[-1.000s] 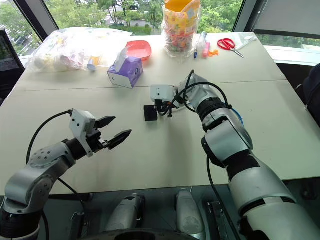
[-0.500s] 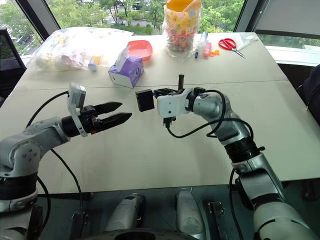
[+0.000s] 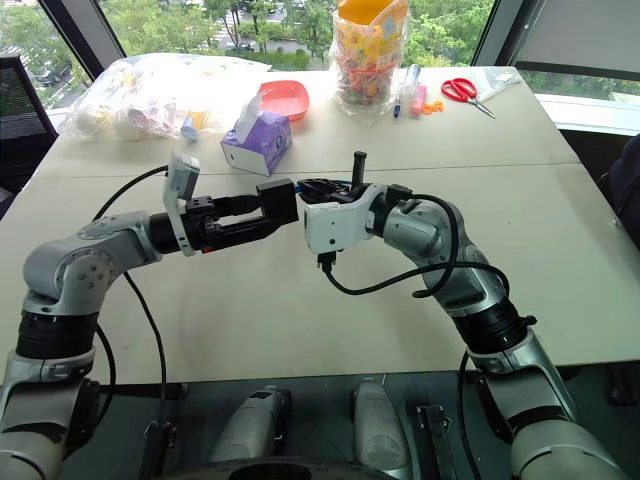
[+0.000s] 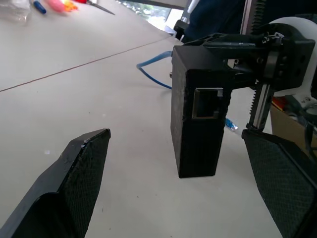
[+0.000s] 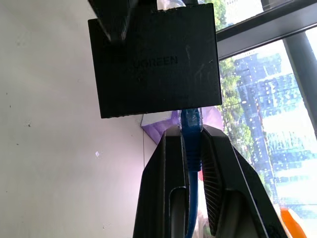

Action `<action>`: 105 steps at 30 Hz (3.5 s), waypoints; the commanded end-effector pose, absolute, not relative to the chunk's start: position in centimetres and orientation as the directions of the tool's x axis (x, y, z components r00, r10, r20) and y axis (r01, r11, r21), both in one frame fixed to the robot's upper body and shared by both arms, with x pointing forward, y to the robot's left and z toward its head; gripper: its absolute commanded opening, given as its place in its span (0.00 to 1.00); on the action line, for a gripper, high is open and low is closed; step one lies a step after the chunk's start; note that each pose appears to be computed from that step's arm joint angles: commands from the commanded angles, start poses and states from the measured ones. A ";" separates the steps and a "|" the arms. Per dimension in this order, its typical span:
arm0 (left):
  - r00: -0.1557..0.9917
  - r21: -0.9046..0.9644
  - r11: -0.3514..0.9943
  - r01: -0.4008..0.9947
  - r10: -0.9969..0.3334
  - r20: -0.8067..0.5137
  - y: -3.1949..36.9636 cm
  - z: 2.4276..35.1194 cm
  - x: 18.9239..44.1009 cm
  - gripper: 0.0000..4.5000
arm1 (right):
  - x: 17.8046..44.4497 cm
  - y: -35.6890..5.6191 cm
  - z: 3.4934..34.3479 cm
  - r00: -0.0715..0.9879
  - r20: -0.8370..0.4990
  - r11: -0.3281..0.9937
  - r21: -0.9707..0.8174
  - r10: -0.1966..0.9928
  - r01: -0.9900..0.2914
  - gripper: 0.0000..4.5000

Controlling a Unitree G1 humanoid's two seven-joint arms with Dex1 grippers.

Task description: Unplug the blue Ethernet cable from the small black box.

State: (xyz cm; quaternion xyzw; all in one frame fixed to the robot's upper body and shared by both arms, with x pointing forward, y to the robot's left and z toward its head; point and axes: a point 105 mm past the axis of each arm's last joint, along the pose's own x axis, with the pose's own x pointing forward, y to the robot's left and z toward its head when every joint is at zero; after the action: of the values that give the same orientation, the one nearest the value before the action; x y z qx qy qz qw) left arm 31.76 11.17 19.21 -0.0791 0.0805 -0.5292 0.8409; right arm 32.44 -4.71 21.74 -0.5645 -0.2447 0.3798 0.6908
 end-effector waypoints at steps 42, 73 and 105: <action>0.171 -0.030 0.173 0.984 -0.982 -0.080 11.6 20.3 29.1 0.11 | 30.1 -5.1 22.9 0.070 -0.330 0.108 0.100 0.941 -0.989 0.69; 0.115 -0.019 0.118 0.993 -0.983 -0.140 11.2 19.1 27.9 0.11 | 30.1 -5.0 22.4 0.043 -0.398 0.090 0.101 0.916 -0.991 0.02; 0.507 0.212 0.488 0.847 -0.861 -0.045 10.2 15.5 33.7 0.11 | 43.3 -15.4 19.6 0.841 -0.288 0.853 -0.123 0.458 -0.507 0.84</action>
State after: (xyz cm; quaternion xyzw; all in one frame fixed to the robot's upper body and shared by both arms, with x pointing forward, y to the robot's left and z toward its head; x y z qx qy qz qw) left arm 33.18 10.16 14.63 0.0812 -0.0088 -0.5104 0.8561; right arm 43.50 -15.39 17.36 -0.1023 0.1602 0.2549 0.9481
